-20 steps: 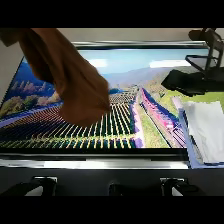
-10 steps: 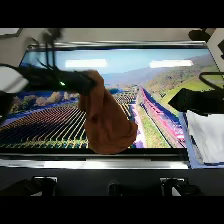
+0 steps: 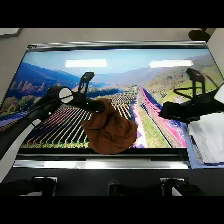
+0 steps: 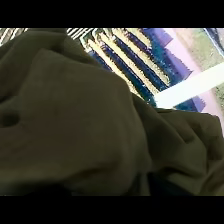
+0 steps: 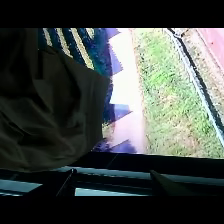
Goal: Fold the shirts.
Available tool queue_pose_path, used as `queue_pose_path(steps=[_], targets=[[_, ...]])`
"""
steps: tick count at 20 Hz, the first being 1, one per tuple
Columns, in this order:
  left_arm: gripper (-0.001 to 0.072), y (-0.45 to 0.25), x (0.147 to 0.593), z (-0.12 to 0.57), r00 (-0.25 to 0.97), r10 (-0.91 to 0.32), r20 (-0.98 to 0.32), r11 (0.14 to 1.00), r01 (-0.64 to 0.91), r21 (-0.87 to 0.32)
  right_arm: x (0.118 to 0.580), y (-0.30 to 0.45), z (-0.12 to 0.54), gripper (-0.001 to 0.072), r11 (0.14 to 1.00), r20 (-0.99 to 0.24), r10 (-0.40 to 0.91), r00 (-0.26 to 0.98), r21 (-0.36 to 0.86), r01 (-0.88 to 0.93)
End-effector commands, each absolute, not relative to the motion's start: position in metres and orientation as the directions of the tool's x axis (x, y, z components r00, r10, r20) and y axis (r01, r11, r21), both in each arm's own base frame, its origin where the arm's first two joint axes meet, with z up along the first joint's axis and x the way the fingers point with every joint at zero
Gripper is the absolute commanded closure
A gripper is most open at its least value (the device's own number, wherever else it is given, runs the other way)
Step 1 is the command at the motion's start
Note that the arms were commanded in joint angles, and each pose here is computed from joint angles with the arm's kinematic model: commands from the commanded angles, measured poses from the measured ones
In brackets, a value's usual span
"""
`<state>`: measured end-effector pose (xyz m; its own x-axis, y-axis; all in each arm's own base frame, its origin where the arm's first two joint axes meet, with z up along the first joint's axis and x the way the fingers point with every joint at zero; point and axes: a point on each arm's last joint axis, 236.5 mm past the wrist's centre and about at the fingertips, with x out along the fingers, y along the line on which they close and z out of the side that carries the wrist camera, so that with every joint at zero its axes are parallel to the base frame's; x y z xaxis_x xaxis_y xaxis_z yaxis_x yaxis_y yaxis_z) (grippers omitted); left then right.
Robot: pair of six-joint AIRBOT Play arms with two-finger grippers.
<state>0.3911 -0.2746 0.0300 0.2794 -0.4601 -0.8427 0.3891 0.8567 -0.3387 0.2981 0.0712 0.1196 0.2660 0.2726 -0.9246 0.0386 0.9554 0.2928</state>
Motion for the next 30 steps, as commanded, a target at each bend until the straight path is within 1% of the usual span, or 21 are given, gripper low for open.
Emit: queue_pose_path(steps=[1,2,3,4,6,8,9,11,12,14,16,19,23,26,28,29,30], targets=[[0.0006,-0.249,0.405,0.034,0.273,-0.423,-0.864,0.882,0.343,-0.323,0.301,0.074,0.077,0.0147,0.955,-0.944,0.282,0.170,0.293,0.046],[0.0006,-0.227,0.415,0.044,0.292,-0.383,-0.877,0.901,0.328,-0.284,0.300,0.075,0.073,0.0146,0.955,-0.947,0.286,0.147,0.294,0.036],[0.0006,-0.201,0.425,0.053,0.310,-0.332,-0.891,0.922,0.305,-0.237,0.299,0.076,0.070,0.0127,0.956,-0.948,0.288,0.134,0.293,0.024],[0.0006,-0.176,0.430,0.058,0.315,-0.289,-0.904,0.940,0.274,-0.205,0.298,0.075,0.069,0.0072,0.957,-0.949,0.287,0.127,0.291,0.011],[0.0007,-0.136,0.427,0.051,0.265,-0.246,-0.932,0.958,0.211,-0.192,0.293,0.076,0.065,0.0070,0.956,-0.951,0.291,0.104,0.294,0.015],[0.0007,-0.111,0.413,0.027,0.189,-0.223,-0.956,0.969,0.151,-0.196,0.279,0.085,0.050,0.0070,0.944,-0.944,0.327,0.046,0.329,0.031],[0.0008,-0.108,0.405,0.011,0.150,-0.232,-0.961,0.969,0.125,-0.215,0.272,0.091,0.039,0.0070,0.934,-0.935,0.354,0.013,0.354,0.047],[0.0009,-0.117,0.395,-0.017,0.116,-0.289,-0.950,0.956,0.078,-0.281,0.257,0.108,0.023,0.0071,0.905,-0.905,0.423,-0.044,0.420,0.068],[0.0009,-0.125,0.396,-0.030,0.123,-0.324,-0.938,0.946,0.052,-0.320,0.252,0.115,0.017,0.0071,0.890,-0.890,0.453,-0.056,0.449,0.077],[0.0054,-0.142,0.404,-0.049,0.138,-0.393,-0.909,0.916,-0.031,-0.400,0.249,0.120,0.010,0.0072,0.879,-0.878,0.474,-0.063,0.467,0.097],[0.0054,-0.154,0.421,-0.060,0.181,-0.439,-0.880,0.881,-0.105,-0.461,0.247,0.120,0.008,0.0072,0.877,-0.876,0.478,-0.072,0.470,0.102],[0.0055,-0.171,0.447,-0.072,0.242,-0.503,-0.829,0.819,-0.171,-0.547,0.249,0.121,0.008,0.0072,0.876,-0.876,0.478,-0.063,0.471,0.102],[0.0055,-0.198,0.460,-0.081,0.238,-0.605,-0.760,0.749,-0.153,-0.644,0.261,0.120,0.007,0.0072,0.874,-0.879,0.477,-0.010,0.474,0.107],[0.0059,-0.201,0.472,-0.081,0.280,-0.600,-0.749,0.746,-0.140,-0.651,0.266,0.122,0.008,0.0072,0.867,-0.874,0.485,0.012,0.483,0.121],[0.0146,-0.201,0.471,-0.086,0.275,-0.598,-0.753,0.747,-0.148,-0.648,0.267,0.122,0.008,0.0072,0.865,-0.874,0.485,0.014,0.483,0.134],[0.0260,-0.202,0.469,-0.089,0.264,-0.601,-0.755,0.747,-0.153,-0.647,0.267,0.122,0.008,0.0072,0.865,-0.874,0.485,0.014,0.483,0.134],[0.0279,-0.204,0.466,-0.091,0.251,-0.604,-0.757,0.747,-0.153,-0.647,0.267,0.122,0.008,0.0072,0.865,-0.874,0.485,0.014,0.483,0.134]])
